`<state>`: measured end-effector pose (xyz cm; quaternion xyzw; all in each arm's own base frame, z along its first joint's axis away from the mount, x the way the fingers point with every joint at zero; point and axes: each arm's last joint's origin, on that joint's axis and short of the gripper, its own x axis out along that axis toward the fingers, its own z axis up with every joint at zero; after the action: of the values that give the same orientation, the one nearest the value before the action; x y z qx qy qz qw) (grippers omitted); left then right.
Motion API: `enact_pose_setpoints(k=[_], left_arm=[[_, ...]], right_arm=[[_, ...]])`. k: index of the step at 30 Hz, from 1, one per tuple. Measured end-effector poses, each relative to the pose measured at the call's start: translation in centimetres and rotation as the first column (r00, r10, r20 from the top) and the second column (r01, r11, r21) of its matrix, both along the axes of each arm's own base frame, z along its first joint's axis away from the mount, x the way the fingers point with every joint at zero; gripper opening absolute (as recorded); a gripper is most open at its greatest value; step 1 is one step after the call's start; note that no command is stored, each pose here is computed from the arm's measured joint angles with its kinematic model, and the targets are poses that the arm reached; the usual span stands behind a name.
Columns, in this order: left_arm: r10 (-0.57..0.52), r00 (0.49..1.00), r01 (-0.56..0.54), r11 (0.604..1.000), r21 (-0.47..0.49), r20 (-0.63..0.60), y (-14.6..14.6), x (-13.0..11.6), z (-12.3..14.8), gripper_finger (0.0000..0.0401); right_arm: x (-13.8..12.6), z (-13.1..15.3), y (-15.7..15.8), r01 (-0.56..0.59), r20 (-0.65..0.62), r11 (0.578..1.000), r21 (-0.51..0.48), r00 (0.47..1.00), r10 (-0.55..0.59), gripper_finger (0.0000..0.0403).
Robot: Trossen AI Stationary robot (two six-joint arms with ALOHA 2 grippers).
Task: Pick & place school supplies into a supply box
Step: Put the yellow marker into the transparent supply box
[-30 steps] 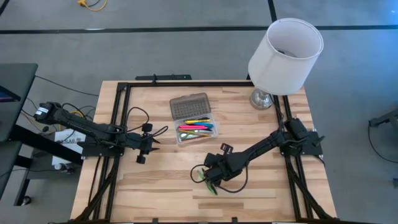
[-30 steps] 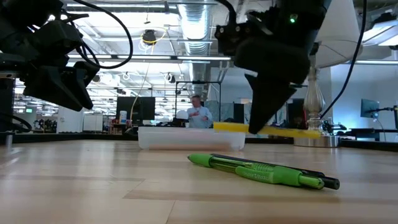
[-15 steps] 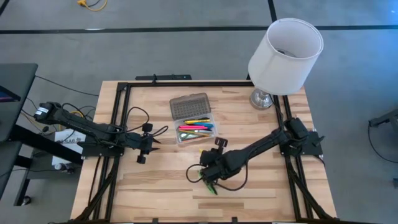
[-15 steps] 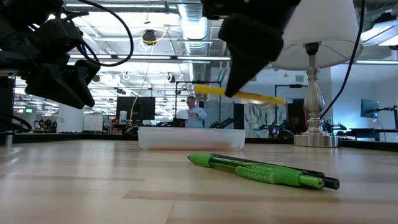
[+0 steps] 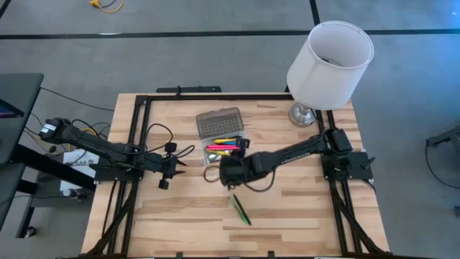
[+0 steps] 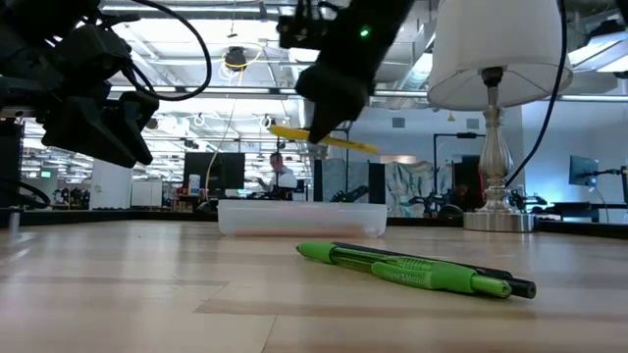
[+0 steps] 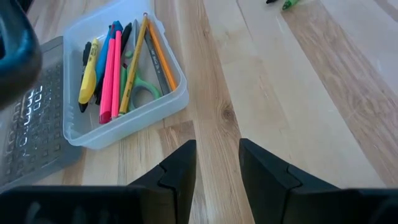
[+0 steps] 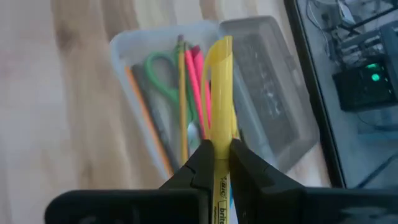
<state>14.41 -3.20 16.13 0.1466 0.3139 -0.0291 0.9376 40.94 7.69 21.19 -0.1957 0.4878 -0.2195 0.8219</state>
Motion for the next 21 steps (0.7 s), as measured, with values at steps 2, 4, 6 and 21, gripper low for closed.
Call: enact_pose_setpoints(k=[2,4,6,21], left_arm=[[0.000,1.000,0.000,1.000,0.000,0.000,0.0,0.0,0.0,0.0117],[0.000,1.000,0.000,1.000,0.000,0.000,0.0,0.0,0.0,0.0117],[0.000,1.000,0.000,1.000,0.000,0.000,0.0,0.0,0.0,0.0117],[0.000,1.000,0.000,1.000,0.001,-0.001,0.0,0.0,0.0,0.0117]], right_arm=[[0.6,0.1,-1.2,-0.015,0.013,1.000,0.006,1.000,0.015,0.0017],[1.1,0.3,-2.3,-0.025,0.028,1.000,0.018,0.999,0.025,0.0019],[1.6,0.3,-3.5,-0.036,0.038,0.999,0.041,0.999,0.035,0.0020],[1.5,-2.2,-9.0,-0.040,0.039,0.979,0.200,0.999,0.033,0.0023]])
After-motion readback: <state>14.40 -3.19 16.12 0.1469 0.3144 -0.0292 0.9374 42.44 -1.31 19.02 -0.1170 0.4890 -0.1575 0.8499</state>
